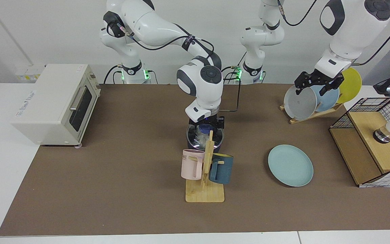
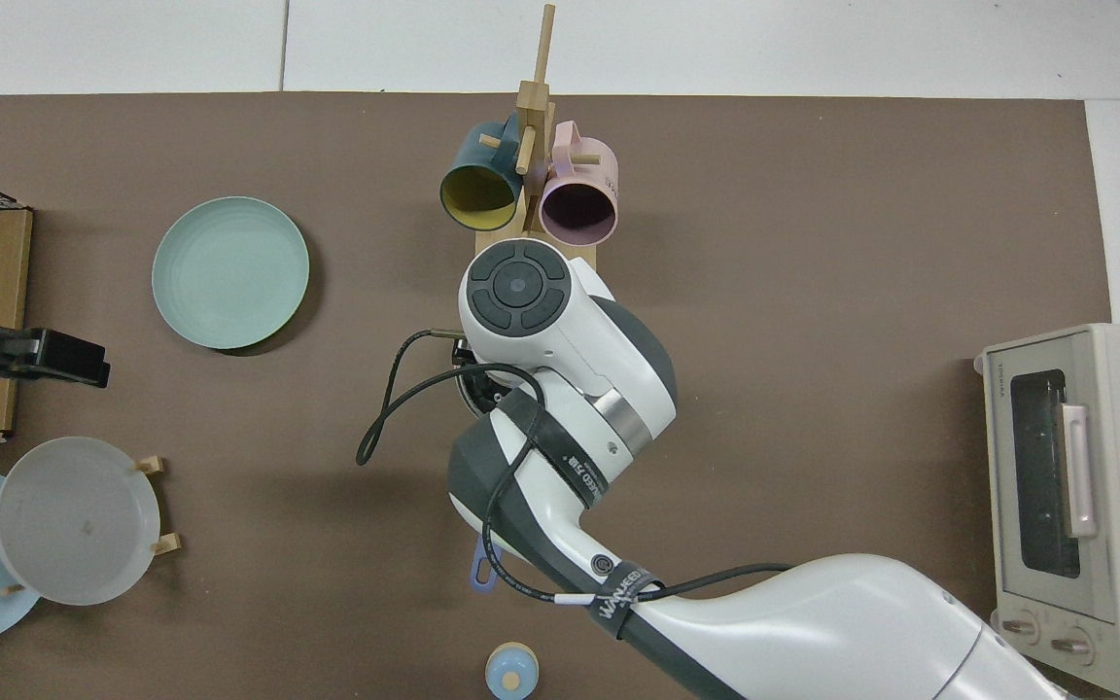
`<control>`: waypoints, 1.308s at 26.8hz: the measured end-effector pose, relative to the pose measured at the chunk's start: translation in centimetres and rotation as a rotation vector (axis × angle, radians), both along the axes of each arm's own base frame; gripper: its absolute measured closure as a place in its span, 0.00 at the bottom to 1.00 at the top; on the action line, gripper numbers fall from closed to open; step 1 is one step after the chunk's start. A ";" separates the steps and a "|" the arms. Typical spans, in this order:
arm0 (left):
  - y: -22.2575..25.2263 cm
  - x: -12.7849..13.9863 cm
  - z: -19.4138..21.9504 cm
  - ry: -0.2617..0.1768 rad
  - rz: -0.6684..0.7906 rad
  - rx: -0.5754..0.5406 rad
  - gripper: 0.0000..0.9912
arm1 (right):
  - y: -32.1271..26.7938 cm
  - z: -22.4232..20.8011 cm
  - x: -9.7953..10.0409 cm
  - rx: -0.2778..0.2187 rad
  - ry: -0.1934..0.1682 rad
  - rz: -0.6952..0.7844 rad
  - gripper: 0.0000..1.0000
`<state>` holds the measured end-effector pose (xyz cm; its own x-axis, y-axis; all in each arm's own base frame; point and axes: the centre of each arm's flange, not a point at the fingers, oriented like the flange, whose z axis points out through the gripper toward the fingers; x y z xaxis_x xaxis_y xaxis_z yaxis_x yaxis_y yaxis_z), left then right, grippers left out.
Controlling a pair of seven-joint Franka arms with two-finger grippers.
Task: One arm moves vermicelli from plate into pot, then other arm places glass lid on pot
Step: 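Lower the glass lid onto the black pot with the right gripper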
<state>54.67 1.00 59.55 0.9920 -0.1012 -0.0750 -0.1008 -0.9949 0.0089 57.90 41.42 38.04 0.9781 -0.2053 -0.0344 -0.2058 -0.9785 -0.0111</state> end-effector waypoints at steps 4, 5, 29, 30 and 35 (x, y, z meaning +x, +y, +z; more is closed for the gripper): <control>0.0 0.0 0.0 0.000 0.000 0.000 0.00 | 0.0 0.0 0.0 -0.001 0.000 0.000 0.00; 0.0 0.0 0.0 0.000 0.000 0.000 0.00 | 0.0 0.0 0.0 -0.001 0.000 0.001 0.00; 0.0 0.0 0.0 0.000 0.000 0.000 0.00 | -2.1 8.0 0.6 -0.009 -0.035 0.049 0.00; 0.0 0.0 0.0 0.000 0.000 0.000 0.00 | -2.3 8.7 0.6 -0.007 -0.044 0.051 0.00; 0.0 0.0 0.0 0.000 0.000 0.000 0.00 | -4.9 12.2 1.1 0.014 -0.078 0.082 0.00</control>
